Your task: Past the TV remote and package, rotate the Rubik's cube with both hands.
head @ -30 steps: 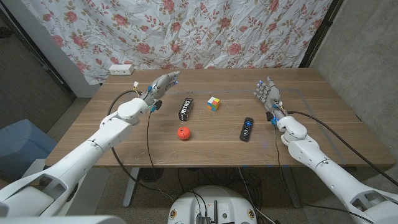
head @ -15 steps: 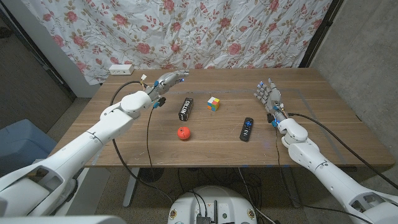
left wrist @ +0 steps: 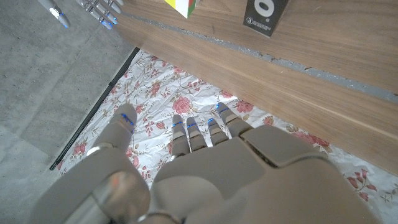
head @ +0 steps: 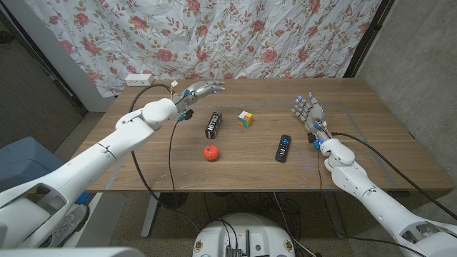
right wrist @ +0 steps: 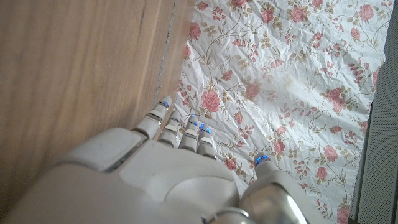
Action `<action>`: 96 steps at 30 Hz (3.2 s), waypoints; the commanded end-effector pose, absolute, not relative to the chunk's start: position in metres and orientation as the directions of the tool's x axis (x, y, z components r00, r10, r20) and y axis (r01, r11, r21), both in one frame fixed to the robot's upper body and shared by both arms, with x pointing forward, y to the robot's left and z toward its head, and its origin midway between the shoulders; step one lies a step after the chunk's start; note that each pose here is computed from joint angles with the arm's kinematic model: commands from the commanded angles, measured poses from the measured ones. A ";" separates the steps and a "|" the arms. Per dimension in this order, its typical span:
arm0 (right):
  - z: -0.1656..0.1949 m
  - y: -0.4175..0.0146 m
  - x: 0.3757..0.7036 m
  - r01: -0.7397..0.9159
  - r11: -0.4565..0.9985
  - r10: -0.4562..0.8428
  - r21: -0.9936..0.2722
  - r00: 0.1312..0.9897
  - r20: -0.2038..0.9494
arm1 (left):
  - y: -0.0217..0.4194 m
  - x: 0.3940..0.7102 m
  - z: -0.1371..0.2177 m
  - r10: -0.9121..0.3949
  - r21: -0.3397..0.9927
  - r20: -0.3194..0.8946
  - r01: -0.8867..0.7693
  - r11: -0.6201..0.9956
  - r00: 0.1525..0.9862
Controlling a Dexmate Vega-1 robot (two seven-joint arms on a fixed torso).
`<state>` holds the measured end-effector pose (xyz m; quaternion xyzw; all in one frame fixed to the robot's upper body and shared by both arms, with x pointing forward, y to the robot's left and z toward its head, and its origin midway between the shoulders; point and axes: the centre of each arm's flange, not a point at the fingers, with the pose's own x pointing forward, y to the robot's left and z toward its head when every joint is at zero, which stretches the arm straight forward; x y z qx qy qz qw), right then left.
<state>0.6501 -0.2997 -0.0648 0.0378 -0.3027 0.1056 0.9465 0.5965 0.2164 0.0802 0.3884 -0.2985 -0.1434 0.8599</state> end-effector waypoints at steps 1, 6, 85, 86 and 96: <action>-0.069 -0.297 0.651 -0.231 0.973 0.175 0.022 0.792 0.584 | 0.212 0.585 0.100 -0.477 0.857 0.357 -0.078 0.509 0.803; -0.071 -0.294 0.650 -0.234 0.972 0.176 0.026 0.794 0.582 | 0.210 0.585 0.109 -0.495 0.894 0.329 -0.097 0.437 0.804; -0.070 -0.302 0.639 -0.157 0.987 0.143 -0.028 0.795 0.589 | 0.069 0.622 0.112 -0.501 0.856 0.003 -0.261 -0.446 0.865; -0.070 -0.302 0.639 -0.157 0.987 0.143 -0.027 0.795 0.589 | 0.068 0.622 0.111 -0.500 0.852 0.004 -0.264 -0.451 0.866; -0.071 -0.301 0.641 -0.163 0.986 0.148 -0.027 0.799 0.582 | 0.062 0.631 0.100 -0.480 0.853 0.020 -0.265 -0.449 0.877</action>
